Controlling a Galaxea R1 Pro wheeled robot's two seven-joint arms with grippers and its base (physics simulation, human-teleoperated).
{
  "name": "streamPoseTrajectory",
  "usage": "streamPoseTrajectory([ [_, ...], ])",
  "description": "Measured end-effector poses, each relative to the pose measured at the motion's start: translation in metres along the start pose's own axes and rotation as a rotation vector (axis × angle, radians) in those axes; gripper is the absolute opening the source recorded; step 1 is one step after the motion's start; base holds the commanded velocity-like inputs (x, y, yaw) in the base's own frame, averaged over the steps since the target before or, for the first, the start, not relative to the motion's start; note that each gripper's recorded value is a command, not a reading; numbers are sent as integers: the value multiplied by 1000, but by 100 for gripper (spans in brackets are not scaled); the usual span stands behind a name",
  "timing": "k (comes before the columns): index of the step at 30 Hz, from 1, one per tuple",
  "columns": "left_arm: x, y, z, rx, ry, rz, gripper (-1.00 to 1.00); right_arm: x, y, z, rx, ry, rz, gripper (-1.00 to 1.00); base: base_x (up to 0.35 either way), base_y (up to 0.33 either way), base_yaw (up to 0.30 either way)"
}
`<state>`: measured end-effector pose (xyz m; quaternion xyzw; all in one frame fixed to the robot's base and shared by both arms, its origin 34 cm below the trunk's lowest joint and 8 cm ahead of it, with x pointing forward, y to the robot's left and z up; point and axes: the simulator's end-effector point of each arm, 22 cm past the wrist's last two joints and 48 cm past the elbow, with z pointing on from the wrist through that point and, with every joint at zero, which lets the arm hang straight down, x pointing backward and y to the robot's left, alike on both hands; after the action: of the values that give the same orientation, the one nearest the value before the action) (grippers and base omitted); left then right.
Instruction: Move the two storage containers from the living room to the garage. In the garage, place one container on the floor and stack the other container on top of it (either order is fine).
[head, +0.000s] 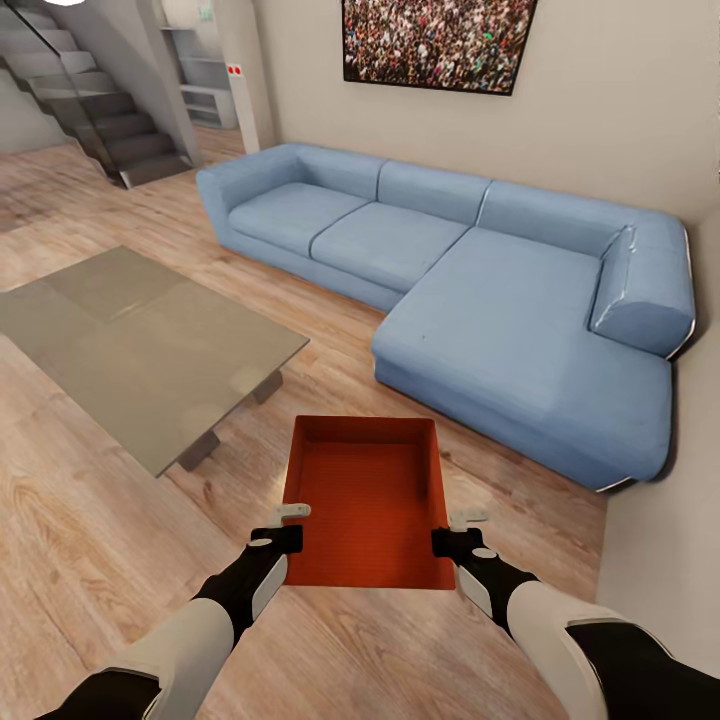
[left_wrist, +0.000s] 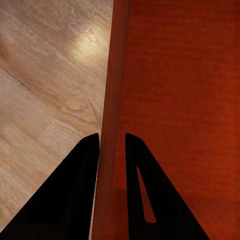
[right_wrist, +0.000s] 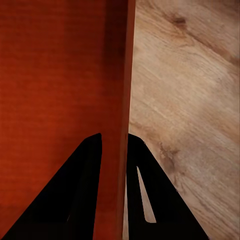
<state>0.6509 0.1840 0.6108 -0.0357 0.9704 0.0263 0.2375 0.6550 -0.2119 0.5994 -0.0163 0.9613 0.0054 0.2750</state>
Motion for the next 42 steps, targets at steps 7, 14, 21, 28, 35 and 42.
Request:
streamPoseTrajectory([
  [7,-6,0,-3,1,-11,-1,-100,-6,0,-3,0,-11,0,-100,0,0,0],
  [14,-11,0,-7,1,-22,-3,-100,-12,0,-6,1,-22,-1,-100,0,0,0],
  [21,-17,-1,-10,3,-32,-4,-100,-19,-1,-9,1,-32,-2,-100,0,0,0],
  [28,-23,-1,-14,3,-43,-5,-100,-25,-1,-12,1,-43,-2,-100,0,0,0],
  [35,-28,-1,-17,4,-54,-6,-100,-31,-1,-15,1,-54,-2,-100,0,0,0],
  [42,-34,-1,-21,5,-65,-7,-100,-37,-1,-18,1,-65,-3,-100,0,0,0],
])
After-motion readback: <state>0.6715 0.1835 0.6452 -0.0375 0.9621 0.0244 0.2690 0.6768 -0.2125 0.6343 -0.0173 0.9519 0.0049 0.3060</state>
